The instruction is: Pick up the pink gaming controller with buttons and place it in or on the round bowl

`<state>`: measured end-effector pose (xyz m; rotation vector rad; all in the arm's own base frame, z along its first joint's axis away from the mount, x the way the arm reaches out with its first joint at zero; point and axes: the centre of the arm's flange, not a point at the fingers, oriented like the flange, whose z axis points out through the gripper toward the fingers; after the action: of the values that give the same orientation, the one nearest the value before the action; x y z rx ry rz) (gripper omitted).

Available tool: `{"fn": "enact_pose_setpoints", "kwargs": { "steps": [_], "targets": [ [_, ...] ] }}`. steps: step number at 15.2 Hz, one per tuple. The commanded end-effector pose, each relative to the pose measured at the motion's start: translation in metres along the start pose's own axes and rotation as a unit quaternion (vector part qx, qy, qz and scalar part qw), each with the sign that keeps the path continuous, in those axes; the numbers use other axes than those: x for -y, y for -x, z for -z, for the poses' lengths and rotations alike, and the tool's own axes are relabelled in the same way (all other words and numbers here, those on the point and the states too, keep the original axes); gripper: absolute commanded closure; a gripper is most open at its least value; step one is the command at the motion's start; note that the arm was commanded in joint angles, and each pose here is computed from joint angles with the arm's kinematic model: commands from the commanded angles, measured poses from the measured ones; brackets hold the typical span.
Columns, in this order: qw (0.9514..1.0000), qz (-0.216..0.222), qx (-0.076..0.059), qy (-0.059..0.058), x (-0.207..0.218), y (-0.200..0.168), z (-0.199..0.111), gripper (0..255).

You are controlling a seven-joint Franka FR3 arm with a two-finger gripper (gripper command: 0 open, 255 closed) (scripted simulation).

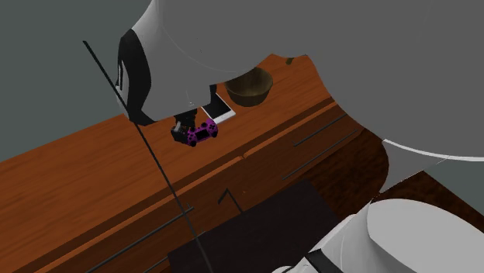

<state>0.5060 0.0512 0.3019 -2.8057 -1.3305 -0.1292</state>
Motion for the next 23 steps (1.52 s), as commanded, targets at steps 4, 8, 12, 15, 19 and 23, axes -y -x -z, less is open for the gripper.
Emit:
{"fn": "enact_pose_setpoints", "kwargs": {
  "steps": [4,8,12,15,19,23],
  "targets": [
    [1.0,0.0,0.001,-0.001,0.001,0.001,-0.001,255],
    [1.0,0.0,0.001,-0.001,0.0,0.0,0.004,255],
    [1.0,0.0,0.001,-0.001,0.0,-0.002,0.025,255],
    [1.0,0.0,0.001,-0.001,0.0,-0.003,0.04,255],
    [1.0,0.0,0.001,-0.001,0.0,-0.005,0.061,255],
    [1.0,0.0,0.001,-0.001,0.0,-0.007,0.083,255]
  ]
}}
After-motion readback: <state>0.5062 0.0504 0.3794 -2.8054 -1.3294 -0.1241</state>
